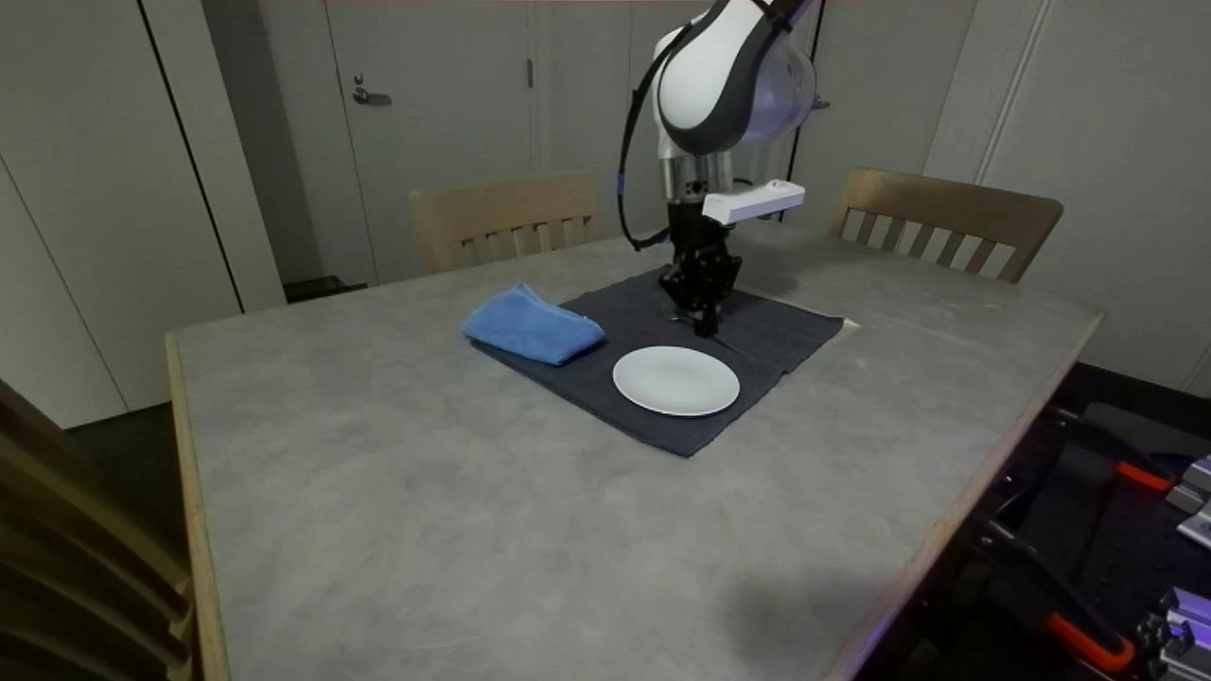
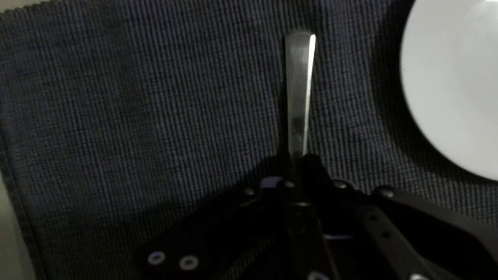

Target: Put the fork on the table

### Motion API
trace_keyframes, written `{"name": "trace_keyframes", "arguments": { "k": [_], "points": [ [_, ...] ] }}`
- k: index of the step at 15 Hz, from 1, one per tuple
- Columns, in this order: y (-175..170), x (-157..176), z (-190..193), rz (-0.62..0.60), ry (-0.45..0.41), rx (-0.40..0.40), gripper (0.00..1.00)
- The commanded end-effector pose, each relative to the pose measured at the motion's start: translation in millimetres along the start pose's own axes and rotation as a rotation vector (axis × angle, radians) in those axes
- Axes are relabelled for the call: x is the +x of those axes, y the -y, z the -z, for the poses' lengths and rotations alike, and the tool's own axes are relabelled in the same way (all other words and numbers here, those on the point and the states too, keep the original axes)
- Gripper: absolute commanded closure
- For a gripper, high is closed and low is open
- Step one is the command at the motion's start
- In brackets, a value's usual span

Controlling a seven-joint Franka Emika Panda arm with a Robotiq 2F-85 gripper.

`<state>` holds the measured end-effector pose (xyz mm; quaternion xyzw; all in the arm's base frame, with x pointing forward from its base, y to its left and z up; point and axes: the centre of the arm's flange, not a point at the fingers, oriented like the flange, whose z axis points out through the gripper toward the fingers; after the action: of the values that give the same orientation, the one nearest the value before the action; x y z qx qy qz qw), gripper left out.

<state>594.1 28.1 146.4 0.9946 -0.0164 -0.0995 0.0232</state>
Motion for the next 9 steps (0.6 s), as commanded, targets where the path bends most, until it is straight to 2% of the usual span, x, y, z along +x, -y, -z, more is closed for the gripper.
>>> {"name": "trace_keyframes", "arguments": {
  "k": [1, 9],
  "points": [
    [-3.0, 4.7, 1.7, 0.001, -0.013, -0.002, 0.97],
    [-0.2, 0.2, 6.3, 0.007, -0.009, -0.003, 0.97]
  ]
}}
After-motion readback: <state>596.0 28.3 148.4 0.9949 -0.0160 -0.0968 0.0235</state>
